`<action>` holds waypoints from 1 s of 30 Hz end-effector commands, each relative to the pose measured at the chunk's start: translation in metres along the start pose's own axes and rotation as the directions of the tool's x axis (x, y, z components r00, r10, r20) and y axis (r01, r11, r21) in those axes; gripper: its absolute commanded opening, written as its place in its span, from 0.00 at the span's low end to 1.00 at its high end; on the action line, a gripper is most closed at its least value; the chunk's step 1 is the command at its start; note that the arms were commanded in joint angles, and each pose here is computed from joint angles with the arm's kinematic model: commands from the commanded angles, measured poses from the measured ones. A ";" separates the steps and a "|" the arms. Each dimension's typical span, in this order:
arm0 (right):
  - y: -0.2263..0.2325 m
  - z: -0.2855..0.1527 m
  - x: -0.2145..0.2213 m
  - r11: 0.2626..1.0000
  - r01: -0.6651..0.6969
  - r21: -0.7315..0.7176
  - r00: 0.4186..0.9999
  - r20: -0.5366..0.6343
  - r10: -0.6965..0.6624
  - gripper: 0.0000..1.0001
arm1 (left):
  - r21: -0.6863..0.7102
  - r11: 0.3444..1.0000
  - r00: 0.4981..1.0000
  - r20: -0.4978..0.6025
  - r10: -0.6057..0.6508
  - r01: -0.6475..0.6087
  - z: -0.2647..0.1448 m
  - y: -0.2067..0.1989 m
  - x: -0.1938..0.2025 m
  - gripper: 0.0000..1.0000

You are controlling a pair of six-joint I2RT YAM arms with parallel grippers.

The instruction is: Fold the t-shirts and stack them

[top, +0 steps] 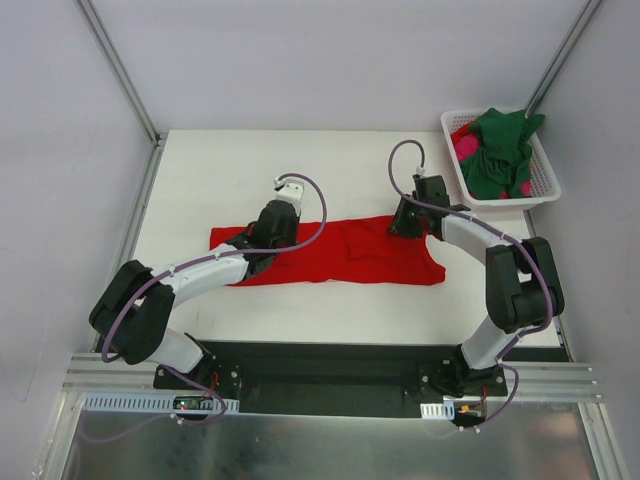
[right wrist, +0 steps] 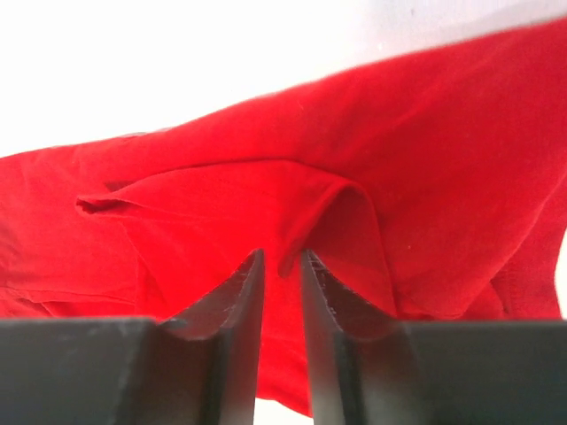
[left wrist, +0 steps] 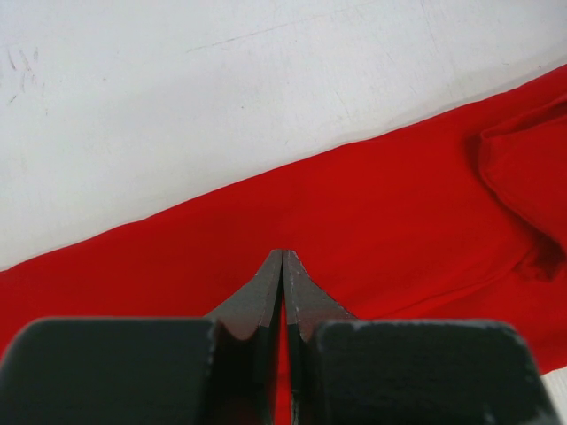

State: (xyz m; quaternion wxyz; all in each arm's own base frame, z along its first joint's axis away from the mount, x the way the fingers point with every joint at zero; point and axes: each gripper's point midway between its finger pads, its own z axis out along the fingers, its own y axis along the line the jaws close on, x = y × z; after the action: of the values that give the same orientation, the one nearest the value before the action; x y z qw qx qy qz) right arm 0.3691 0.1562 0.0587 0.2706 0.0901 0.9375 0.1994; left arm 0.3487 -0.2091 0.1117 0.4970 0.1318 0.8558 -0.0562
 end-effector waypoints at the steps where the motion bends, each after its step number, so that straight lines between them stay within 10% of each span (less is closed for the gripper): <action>1: 0.016 0.000 -0.020 0.999 0.012 -0.038 0.999 0.046 -0.011 0.15 | -0.013 1.000 0.999 0.044 -0.018 0.019 -0.001 0.006 -0.014 0.00; 4: 0.016 0.000 -0.020 0.999 0.012 -0.038 0.999 0.047 -0.010 0.01 | -0.015 1.000 0.999 0.043 -0.018 0.018 -0.002 0.007 -0.012 0.00; 30: 0.031 0.011 -0.073 0.992 -0.110 -0.062 0.970 0.211 0.120 0.02 | -0.021 1.000 0.999 0.040 -0.020 0.021 -0.003 0.011 -0.009 0.00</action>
State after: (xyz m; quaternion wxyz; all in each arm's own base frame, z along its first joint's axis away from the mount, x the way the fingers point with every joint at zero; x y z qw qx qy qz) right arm 0.4127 0.1632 0.0842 0.3285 0.1365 0.9092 0.2165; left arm 0.3490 -0.2058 0.1090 0.4963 0.1291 0.8568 -0.0538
